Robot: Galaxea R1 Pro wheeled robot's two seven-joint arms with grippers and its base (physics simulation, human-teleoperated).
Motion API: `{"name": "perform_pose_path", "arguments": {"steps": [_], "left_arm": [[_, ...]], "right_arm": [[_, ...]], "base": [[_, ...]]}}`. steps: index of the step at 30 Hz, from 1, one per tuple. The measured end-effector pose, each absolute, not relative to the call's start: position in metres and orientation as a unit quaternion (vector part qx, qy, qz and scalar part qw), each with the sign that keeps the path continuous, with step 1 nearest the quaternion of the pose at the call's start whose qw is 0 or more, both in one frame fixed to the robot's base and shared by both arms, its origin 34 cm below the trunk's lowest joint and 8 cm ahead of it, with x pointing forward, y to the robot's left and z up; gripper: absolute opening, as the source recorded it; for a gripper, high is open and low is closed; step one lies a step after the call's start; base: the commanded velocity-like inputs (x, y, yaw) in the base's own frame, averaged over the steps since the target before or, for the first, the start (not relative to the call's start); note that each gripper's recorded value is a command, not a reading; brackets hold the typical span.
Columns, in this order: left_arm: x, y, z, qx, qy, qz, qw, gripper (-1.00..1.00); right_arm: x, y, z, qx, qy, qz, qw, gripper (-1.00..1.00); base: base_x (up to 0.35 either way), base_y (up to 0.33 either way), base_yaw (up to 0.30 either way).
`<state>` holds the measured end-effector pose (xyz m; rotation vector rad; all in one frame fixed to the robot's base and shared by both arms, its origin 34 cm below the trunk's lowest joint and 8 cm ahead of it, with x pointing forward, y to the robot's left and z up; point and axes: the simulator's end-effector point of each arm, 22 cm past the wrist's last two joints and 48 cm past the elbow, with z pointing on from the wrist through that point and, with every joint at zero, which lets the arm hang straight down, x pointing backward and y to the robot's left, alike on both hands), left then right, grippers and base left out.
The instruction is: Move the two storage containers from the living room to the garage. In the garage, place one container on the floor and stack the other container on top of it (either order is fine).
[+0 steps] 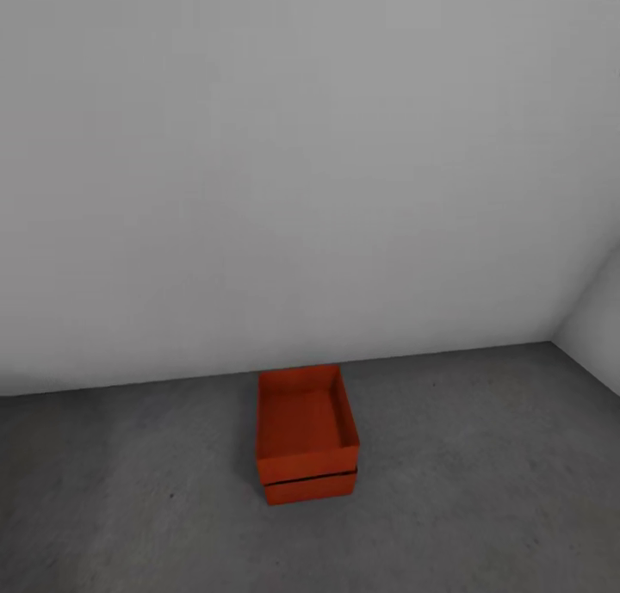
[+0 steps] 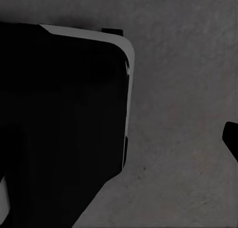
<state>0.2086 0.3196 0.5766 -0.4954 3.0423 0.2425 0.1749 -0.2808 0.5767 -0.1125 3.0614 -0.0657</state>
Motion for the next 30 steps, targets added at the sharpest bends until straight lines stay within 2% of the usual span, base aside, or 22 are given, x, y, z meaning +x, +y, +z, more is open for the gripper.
{"name": "perform_pose_path", "arguments": {"steps": [30], "left_arm": [[0.227, 0.32, 0.581, -0.162, 0.983, 0.074, 0.049, 1.0]], "right_arm": [[0.196, -0.282, 0.58, -0.035, 0.997, -0.023, 0.068, 1.0]], "base": [[0.0, 0.0, 0.0]]}}
